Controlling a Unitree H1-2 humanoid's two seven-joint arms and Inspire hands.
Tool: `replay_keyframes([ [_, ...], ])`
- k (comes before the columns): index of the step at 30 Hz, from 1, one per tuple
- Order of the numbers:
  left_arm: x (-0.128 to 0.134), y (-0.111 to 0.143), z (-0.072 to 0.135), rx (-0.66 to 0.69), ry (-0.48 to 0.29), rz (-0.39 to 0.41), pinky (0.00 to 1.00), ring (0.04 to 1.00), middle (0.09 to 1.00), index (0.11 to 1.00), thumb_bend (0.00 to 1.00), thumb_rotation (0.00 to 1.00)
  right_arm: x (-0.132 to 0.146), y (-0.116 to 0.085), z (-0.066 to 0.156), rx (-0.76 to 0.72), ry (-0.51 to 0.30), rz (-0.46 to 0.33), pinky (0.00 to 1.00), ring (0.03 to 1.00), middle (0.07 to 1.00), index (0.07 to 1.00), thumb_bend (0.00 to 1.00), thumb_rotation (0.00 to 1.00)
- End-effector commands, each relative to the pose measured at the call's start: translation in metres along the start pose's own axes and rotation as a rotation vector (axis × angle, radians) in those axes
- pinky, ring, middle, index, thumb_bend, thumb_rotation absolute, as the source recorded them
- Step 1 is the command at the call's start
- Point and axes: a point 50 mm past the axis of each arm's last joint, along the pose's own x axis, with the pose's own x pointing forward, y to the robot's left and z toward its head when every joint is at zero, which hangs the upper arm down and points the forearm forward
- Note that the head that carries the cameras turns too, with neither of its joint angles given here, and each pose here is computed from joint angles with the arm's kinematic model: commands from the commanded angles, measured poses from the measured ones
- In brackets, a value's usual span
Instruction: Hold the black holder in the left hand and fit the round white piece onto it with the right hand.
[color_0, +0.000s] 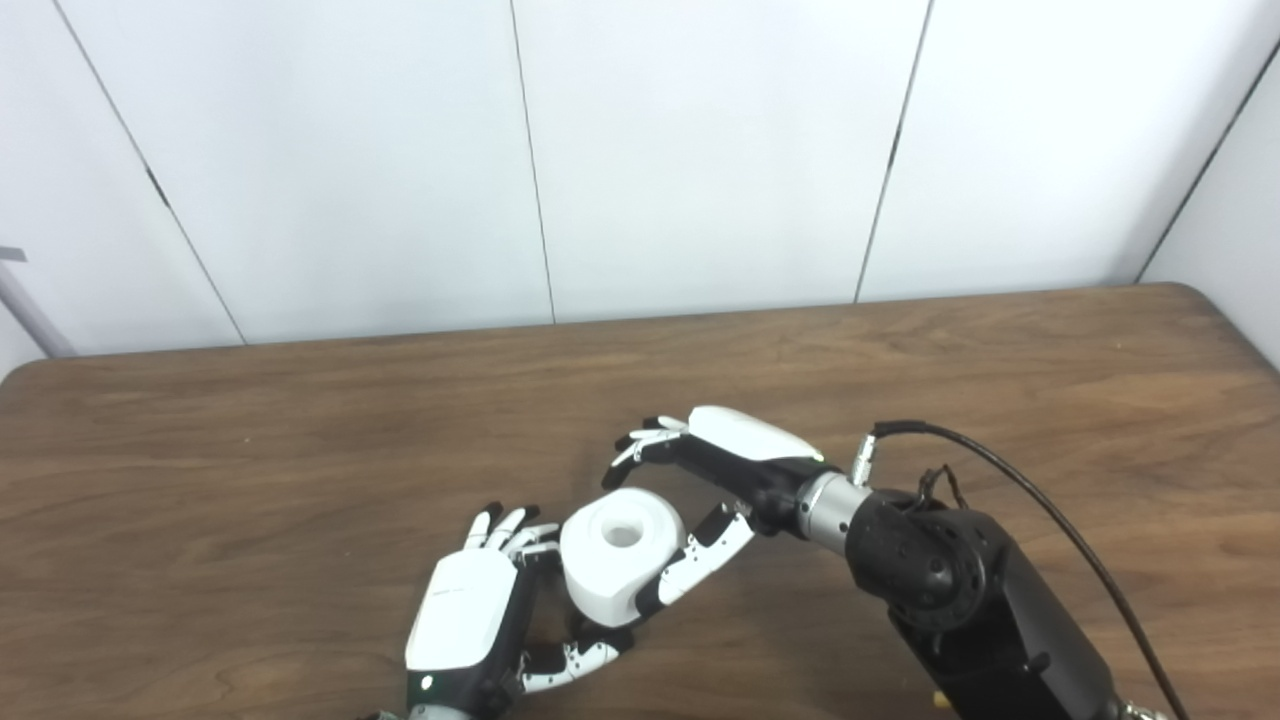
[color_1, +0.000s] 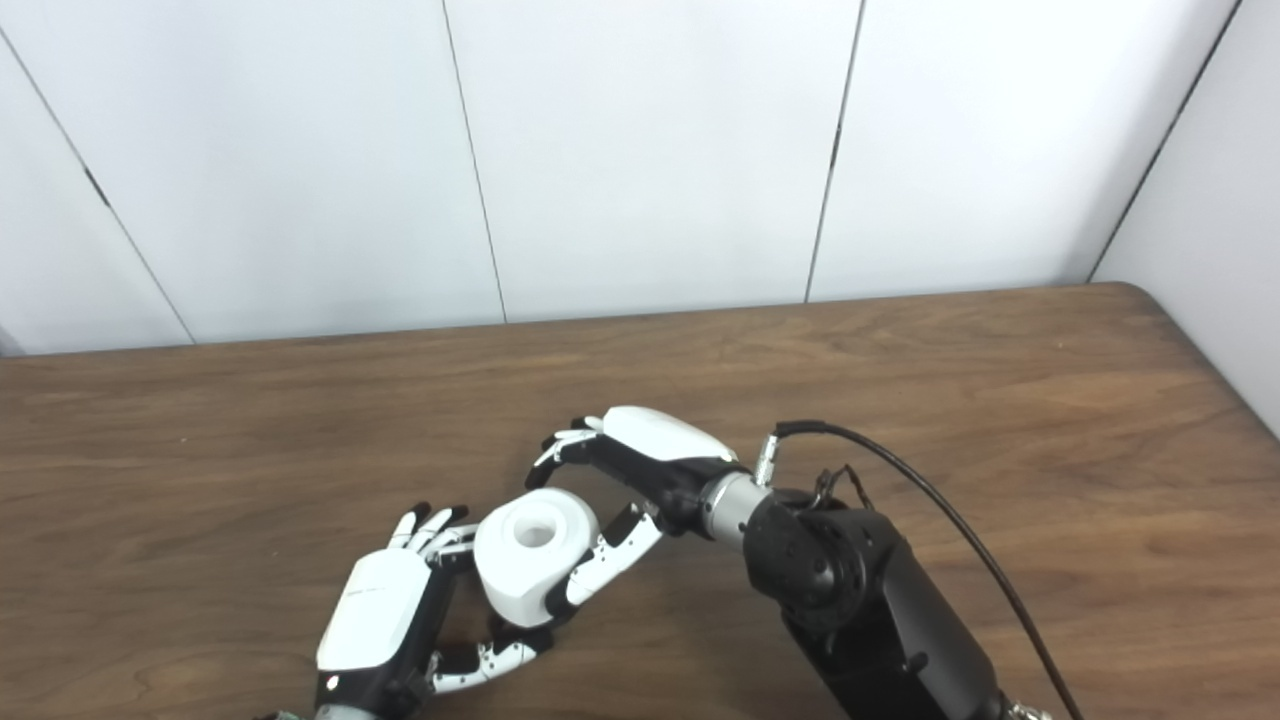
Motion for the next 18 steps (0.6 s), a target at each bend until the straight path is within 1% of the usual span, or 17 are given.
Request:
replay_keyframes([
  [1,-0.004,-0.013,-0.001,0.024,0.008,-0.081,1.0,0.913,0.78,0.485,0.52,0.05,-0.005,-0.018,0.01,-0.039,-0.039,-0.054,0.88,1.0,0.931,0.8,1.0,0.38],
  [6,-0.004,-0.012,-0.002,0.029,0.008,-0.078,1.0,0.908,0.777,0.485,0.52,0.05,-0.013,-0.023,0.008,-0.048,-0.034,-0.036,0.88,1.0,0.949,0.839,1.0,0.38],
  [9,-0.004,-0.011,-0.003,0.03,0.01,-0.081,1.0,0.909,0.779,0.485,0.52,0.05,-0.019,-0.027,0.005,-0.055,-0.028,-0.025,0.9,1.0,0.959,0.854,1.0,0.38],
  [14,-0.005,-0.01,-0.004,0.027,0.013,-0.08,1.0,0.908,0.779,0.485,0.52,0.05,-0.028,-0.032,-0.002,-0.06,-0.01,-0.02,0.91,1.0,0.964,0.861,1.0,0.38],
  [18,-0.005,-0.009,-0.005,0.025,0.012,-0.078,1.0,0.905,0.777,0.485,0.52,0.05,-0.036,-0.036,-0.008,-0.064,0.009,-0.017,0.93,1.0,0.967,0.869,1.0,0.4],
])
